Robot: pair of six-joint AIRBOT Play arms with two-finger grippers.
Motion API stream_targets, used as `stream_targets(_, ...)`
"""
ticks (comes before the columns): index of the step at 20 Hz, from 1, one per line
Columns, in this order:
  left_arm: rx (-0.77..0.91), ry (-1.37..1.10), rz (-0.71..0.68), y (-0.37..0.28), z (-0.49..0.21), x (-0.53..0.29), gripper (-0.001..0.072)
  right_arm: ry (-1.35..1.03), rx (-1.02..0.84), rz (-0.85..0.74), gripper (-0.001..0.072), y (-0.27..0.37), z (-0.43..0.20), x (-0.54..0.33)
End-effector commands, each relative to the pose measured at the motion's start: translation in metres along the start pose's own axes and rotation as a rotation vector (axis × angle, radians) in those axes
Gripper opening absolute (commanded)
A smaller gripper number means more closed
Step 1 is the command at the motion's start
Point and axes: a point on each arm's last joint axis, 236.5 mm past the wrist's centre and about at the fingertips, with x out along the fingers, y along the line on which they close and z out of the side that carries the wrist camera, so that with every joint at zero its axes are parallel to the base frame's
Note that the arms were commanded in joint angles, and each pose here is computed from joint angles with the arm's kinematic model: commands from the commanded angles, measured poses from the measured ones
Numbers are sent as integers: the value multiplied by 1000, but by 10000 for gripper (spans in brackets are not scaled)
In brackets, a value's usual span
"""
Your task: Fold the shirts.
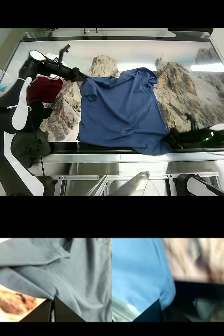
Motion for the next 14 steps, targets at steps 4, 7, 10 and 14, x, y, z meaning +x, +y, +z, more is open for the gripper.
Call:
stream_targets(4,-184,97,-46,-4,-52,-57,13,-383,-213,-79,16,57,170,-93)
stream_targets(7,-312,211,-72,-22,-126,-53,13,-372,-267,-39,16,86,248,-94)
stream_targets(10,-406,315,-113,-57,-201,-34,13,-373,-375,-14,17,129,308,-70)
stream_targets(14,-406,331,-82,-78,-248,-16,17,-436,-447,20,441,180,345,-65)
